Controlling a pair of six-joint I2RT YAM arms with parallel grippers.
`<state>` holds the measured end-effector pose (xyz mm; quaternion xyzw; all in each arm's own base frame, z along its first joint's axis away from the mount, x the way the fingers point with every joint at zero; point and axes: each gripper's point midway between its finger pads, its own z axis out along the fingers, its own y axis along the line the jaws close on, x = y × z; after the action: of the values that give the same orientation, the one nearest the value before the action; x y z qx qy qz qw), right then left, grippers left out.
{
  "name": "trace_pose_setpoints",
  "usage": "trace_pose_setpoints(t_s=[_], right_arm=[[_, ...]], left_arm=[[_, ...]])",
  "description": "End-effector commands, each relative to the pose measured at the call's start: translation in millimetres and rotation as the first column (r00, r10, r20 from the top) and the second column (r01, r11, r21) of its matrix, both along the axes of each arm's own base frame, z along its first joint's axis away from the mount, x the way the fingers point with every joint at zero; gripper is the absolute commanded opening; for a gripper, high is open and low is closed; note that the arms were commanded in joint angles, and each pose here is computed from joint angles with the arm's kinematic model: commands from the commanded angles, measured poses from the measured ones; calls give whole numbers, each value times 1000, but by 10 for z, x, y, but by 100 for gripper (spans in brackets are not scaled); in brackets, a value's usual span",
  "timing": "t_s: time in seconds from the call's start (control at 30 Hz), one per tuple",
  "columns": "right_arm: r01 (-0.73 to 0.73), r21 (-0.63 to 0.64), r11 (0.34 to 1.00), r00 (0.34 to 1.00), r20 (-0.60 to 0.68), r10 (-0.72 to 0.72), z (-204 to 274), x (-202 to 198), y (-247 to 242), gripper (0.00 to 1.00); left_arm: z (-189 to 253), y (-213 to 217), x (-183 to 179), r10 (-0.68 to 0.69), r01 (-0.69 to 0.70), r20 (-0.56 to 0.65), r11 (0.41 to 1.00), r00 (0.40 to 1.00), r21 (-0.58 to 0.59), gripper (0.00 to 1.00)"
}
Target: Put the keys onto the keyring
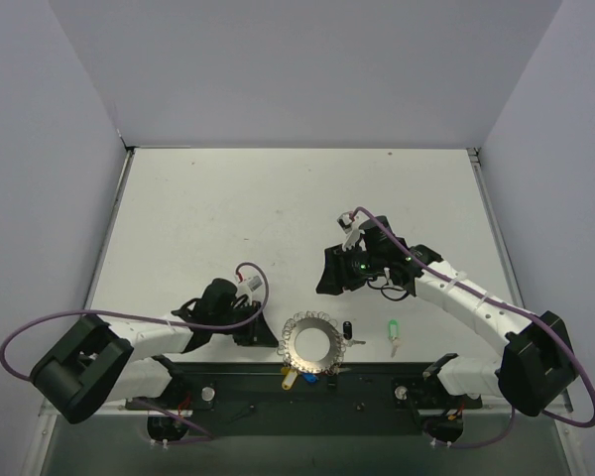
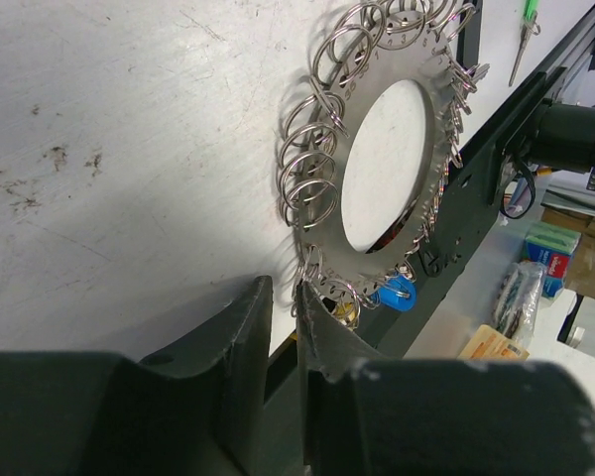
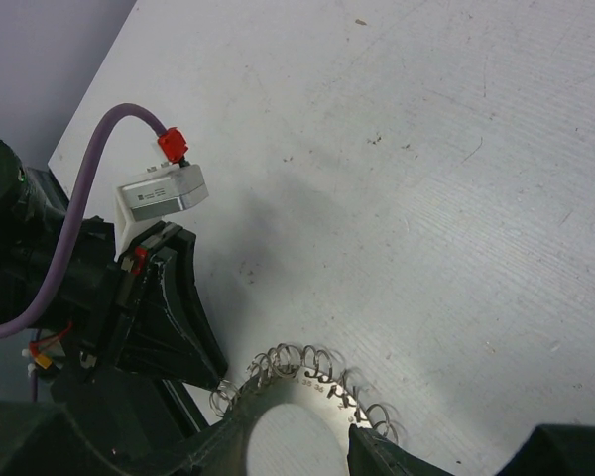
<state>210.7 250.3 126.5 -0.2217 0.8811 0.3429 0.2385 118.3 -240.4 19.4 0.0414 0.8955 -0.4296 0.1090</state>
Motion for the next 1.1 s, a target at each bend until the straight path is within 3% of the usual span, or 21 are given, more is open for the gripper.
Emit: trace_pose_setpoints(t_s=[0.0,0.33,0.63,0.7,0.83,1.07], right_arm=[[-10,27,1000,1000,14,9,57,2,19,46],[-15,33,999,1000,13,15,65,-5,17,46],[-21,36,999,1000,11,21,66,-18,26,46],[-22,36,999,1000,12,22,65,-18,25,46],[-23,35,999,1000,12,23,60,-17,25,46],[-32,41,999,999,22,31,95,-13,36,46]], left_arm=[[98,-111,100,-19,21,53,999,998,-33,26],[65,-149,136,-15,16,62,1000,998,-22,24],[111,-220,186,-33,36,81,999,996,-37,29],[98,-224,180,-39,41,79,999,996,-35,26],[105,-238,159,-48,52,81,998,996,-47,1],[237,-276,197,-49,58,128,996,991,-72,0]])
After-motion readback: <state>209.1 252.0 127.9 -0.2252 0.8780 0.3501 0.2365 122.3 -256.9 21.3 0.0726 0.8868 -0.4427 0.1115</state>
